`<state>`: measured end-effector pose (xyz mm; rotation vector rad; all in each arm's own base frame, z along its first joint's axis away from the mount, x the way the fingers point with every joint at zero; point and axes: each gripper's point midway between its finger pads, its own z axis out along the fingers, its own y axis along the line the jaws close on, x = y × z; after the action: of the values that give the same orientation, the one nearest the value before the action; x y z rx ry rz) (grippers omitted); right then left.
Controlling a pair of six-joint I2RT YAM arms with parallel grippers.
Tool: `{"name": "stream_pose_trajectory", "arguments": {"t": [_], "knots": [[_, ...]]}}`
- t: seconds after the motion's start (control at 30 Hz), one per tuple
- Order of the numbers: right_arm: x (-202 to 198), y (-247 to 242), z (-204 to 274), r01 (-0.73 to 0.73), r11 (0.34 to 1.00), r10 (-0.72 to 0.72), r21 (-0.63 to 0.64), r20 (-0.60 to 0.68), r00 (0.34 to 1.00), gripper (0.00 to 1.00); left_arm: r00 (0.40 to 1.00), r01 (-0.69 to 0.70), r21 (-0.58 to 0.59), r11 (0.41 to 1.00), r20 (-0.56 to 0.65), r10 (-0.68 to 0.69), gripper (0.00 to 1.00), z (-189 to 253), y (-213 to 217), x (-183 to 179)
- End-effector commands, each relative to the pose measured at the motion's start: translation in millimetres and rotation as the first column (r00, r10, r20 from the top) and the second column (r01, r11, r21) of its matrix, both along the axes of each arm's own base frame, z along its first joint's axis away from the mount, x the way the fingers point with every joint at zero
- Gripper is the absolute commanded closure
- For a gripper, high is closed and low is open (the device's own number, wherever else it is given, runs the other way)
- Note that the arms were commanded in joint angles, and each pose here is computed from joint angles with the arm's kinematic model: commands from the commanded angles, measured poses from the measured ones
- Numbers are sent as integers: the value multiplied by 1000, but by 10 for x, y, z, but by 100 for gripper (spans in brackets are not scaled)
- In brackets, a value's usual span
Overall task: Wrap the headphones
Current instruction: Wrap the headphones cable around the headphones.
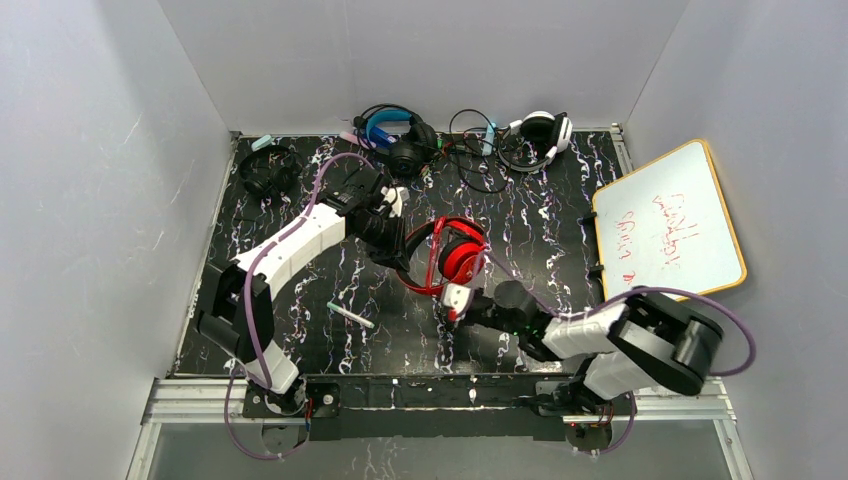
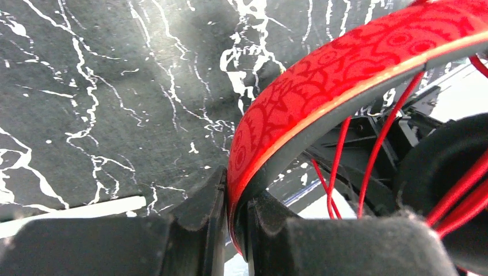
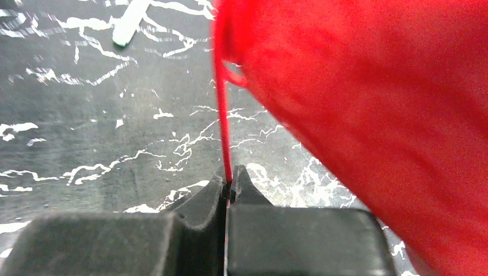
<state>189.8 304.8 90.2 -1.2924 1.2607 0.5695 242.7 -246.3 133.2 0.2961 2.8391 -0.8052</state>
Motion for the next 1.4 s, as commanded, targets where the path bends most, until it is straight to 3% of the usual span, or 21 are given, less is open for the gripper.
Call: {"name": "stream_pose_trajectory", "arguments": {"t": [0.0, 0.17, 0.33, 0.53, 0.7, 0.77, 0.9, 1.03, 1.17, 1.37], "knots": [[321, -46, -175, 172, 972, -137, -159, 207, 969, 99, 991, 132, -5, 991, -32, -132, 100, 120, 3, -247], [432, -116, -281, 289, 932, -208, -218, 332, 920, 99, 992, 127, 139, 982, -15, -126, 100, -70, 239, -205], [480, -107, -461, 345, 880, -190, -327, 425, 885, 99, 993, 115, 214, 970, -48, -107, 100, -286, 358, -220], [553, -88, -652, 417, 819, -170, -395, 527, 833, 99, 993, 108, 232, 967, -66, -95, 100, -460, 372, -231], [548, -54, -679, 412, 825, -174, -387, 519, 837, 99, 993, 106, 232, 967, -72, -91, 100, -490, 347, -236], [466, -7, -650, 364, 853, -153, -373, 488, 859, 84, 994, 95, 228, 969, -66, -82, 100, -473, 331, -215], [225, 60, -720, 224, 884, -80, -411, 339, 938, 37, 997, 68, 218, 973, -52, -59, 100, -421, 290, -160], [-18, 94, -617, 120, 928, -49, -353, 204, 978, 23, 999, 37, 203, 979, -28, -32, 100, -337, 235, -80], [-259, 67, -538, 41, 956, -17, -290, 87, 996, 3, 1000, 5, 190, 982, -7, -4, 100, -208, 192, -7], [-427, 20, -228, 25, 991, -26, -132, -4, 1000, 1, 998, -55, 192, 980, 43, 47, 100, -17, 189, 139]]}}
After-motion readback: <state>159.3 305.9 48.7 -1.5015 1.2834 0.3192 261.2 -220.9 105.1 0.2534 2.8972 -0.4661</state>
